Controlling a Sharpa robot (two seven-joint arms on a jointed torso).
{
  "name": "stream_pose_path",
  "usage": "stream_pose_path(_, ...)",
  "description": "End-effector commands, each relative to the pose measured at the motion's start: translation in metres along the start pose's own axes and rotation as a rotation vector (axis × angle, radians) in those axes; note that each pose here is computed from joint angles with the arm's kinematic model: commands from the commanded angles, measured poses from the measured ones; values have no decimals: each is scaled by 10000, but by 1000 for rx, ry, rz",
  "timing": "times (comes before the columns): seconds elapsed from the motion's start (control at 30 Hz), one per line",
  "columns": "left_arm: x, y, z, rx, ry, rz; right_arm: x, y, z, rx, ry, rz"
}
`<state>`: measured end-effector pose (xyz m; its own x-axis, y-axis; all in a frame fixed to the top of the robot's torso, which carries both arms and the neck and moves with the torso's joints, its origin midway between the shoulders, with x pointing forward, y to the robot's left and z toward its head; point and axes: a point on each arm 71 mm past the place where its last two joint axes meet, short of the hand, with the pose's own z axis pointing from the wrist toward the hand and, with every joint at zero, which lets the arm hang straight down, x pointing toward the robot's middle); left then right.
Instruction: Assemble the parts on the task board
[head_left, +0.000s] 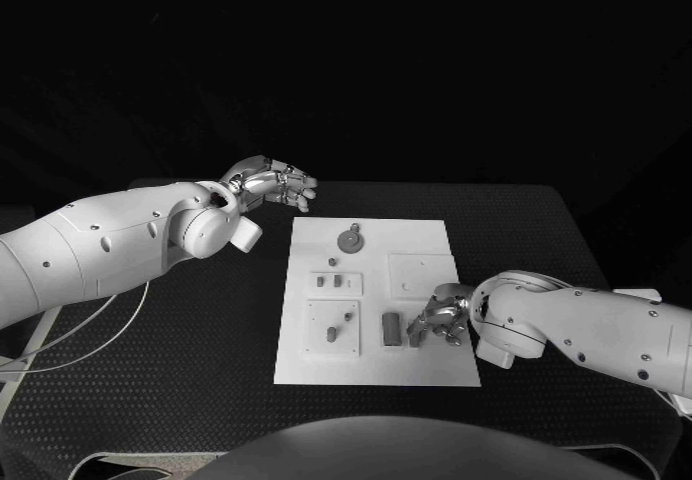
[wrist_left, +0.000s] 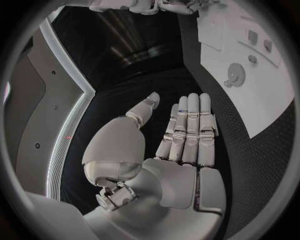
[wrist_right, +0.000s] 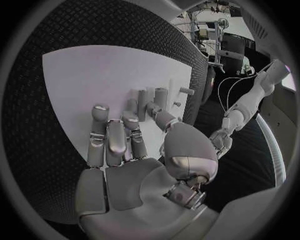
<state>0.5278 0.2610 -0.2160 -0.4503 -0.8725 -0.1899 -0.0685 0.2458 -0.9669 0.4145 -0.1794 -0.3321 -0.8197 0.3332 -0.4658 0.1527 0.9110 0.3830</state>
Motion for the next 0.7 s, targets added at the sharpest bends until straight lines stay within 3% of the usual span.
stream_pose_path(0.03,17,-26,10,9,15,-9,62,56,3,-28,31,-8)
stream_pose_path(0.47,16,-26,9,9,16,-9,57,74,0,-46,15,-14)
stream_pose_path(0.7,16,-26,11,8,16,-9,23,121,-15,-99,-56,-135)
